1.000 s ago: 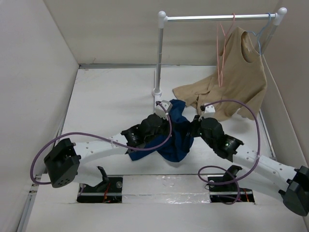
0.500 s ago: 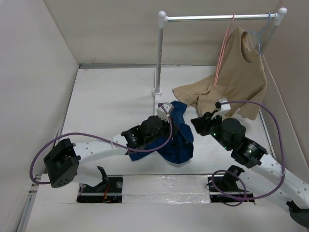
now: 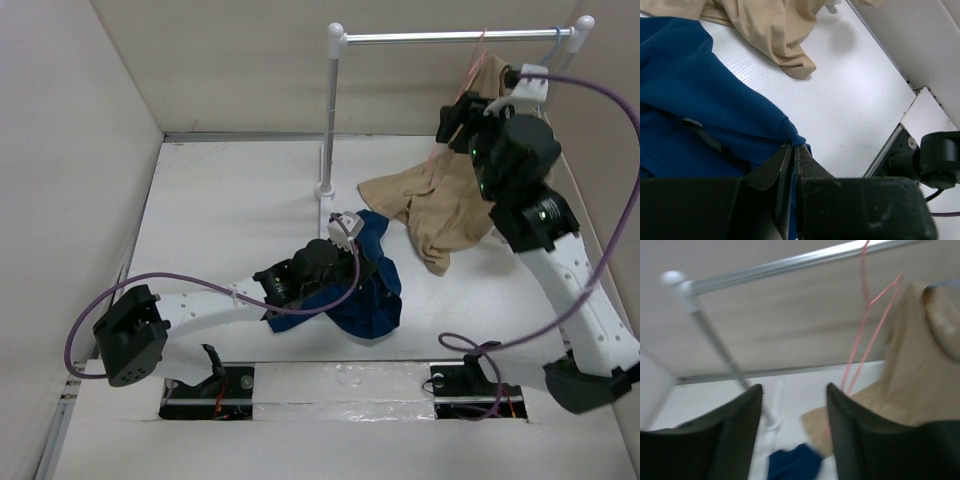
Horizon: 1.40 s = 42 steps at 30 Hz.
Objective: Place the t-shirt on the hanger
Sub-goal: Pick up the hanger from the clothesline.
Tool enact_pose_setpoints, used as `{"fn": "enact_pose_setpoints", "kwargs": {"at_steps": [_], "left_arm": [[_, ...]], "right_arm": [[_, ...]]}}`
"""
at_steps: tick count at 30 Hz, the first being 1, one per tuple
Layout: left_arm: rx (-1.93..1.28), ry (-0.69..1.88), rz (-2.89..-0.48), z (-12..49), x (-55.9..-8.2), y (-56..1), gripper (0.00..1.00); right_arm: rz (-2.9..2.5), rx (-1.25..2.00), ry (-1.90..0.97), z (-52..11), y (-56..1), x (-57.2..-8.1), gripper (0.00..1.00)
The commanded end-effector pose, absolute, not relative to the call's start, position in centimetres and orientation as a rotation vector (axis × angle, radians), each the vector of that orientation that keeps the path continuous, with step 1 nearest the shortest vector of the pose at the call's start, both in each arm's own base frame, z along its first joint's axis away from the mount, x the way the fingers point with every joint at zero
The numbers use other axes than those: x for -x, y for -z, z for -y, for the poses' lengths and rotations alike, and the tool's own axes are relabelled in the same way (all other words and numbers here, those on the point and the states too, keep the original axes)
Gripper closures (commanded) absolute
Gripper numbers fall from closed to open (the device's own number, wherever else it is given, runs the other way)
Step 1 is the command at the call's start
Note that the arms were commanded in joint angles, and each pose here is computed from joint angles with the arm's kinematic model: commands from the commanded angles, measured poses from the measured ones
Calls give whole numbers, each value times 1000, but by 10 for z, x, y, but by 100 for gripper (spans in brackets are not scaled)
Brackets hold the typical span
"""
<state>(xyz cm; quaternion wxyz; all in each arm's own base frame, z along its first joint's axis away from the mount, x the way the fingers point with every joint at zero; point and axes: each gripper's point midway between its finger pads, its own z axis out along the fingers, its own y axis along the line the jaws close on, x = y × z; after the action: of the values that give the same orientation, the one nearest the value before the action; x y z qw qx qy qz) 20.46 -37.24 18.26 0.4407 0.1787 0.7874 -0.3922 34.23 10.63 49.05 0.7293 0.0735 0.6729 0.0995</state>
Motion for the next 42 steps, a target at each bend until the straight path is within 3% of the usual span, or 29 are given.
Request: {"fn": "enact_pose_setpoints", "kwargs": {"at_steps": [1,6,11,17,23,27,32,42], "left_arm": [[-440,1074,-1852,387,-201,-215,100],[-461,1081,-1853,385,-197,-211,100],[-474,1080,-1859,380,-193,-205,100],[-469,1079,-1854,373,-191,-204,100],[-467,1074,-1857,370,-190,-202,100],[-473,1070,-1862,372,-190,-200,100],[-481,1073,-1864,376,-191,-198,100],[-462,1050,-1842,378,-199,-210,100]], "right_arm": [[-1575,-161,-36,-70,-480,-380,32],[-1616,-217,39,-50,-465,-437,30],[-1651,-221,48,-46,-446,-476,43],[-1664,-231,41,-43,-430,-496,57],[-1694,-234,43,-43,-410,-506,56],[-1681,-253,64,-37,-407,-501,82],[-1654,-260,78,-31,-413,-484,100],[-1461,-161,-52,-27,-487,-416,100]]}}
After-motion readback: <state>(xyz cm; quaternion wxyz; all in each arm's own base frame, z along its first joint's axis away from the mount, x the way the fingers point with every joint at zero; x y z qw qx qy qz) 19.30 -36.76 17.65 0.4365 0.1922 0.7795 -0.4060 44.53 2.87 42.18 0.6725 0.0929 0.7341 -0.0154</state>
